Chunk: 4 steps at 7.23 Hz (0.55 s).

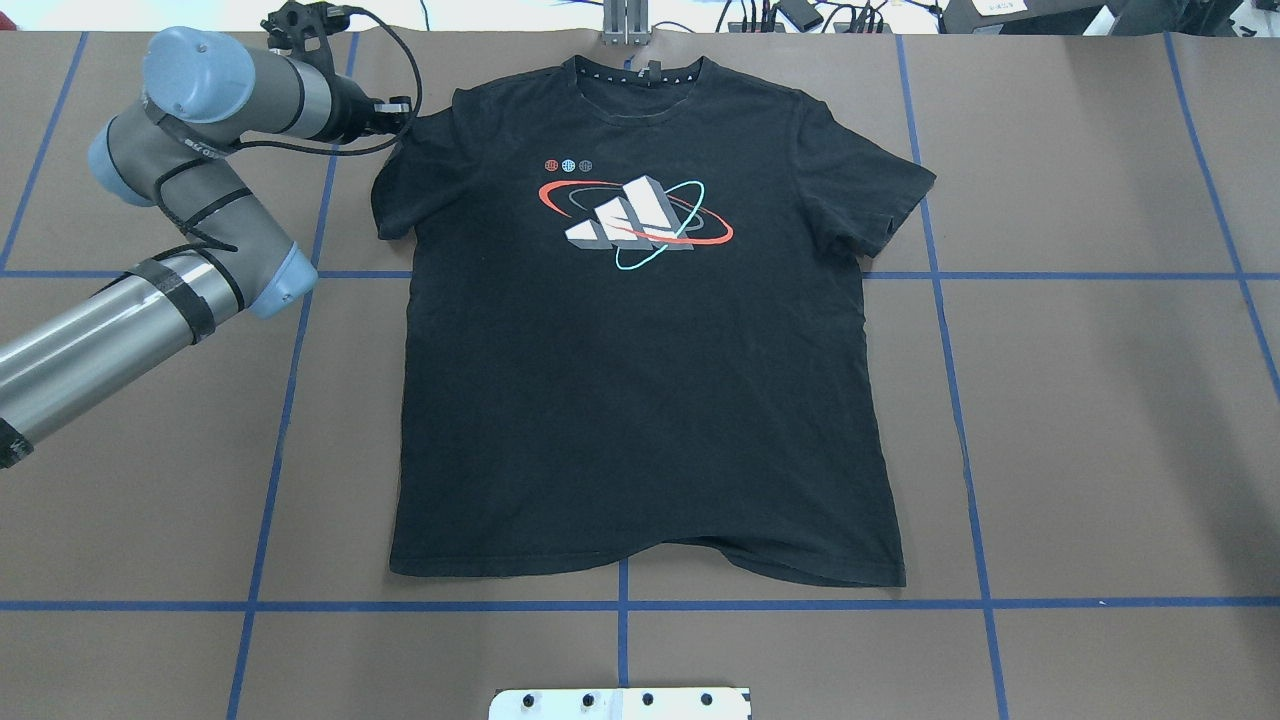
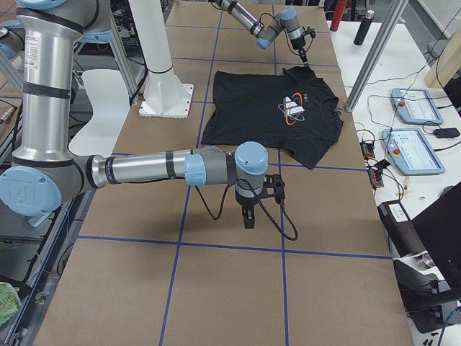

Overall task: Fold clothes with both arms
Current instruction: 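Grasp the sleeve with the left gripper and fold it onto the shirt body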

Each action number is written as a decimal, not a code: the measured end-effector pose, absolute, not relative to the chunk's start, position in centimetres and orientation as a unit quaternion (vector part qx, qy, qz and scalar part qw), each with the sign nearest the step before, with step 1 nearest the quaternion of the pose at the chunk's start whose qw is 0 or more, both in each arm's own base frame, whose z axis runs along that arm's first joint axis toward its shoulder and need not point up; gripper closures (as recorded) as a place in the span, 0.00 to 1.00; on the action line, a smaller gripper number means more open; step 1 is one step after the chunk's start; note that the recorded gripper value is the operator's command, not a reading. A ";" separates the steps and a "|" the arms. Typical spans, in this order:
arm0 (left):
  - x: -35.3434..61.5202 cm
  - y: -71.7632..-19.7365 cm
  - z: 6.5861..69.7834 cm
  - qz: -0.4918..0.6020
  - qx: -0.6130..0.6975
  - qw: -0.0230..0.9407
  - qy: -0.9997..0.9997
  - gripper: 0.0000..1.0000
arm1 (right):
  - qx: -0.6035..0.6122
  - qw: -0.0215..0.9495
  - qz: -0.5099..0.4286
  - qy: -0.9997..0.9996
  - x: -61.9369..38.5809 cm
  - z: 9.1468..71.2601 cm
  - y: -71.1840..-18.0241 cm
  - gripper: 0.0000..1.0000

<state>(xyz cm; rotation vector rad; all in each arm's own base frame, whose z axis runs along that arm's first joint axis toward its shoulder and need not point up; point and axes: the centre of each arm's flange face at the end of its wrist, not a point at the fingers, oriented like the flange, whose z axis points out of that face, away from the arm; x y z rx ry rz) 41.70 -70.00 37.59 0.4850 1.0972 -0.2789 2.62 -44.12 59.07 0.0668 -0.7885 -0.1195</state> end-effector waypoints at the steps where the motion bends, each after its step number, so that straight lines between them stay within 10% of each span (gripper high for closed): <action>1: 43.8 -69.6 34.7 -0.152 0.204 0.809 0.530 1.00 | 0.032 0.921 -0.058 -0.384 2.6 59.1 -44.1 0.00; 4: 50.5 -67.9 27.8 -0.204 0.146 0.799 0.546 1.00 | 0.032 0.921 -0.058 -0.384 2.6 59.1 -44.1 0.00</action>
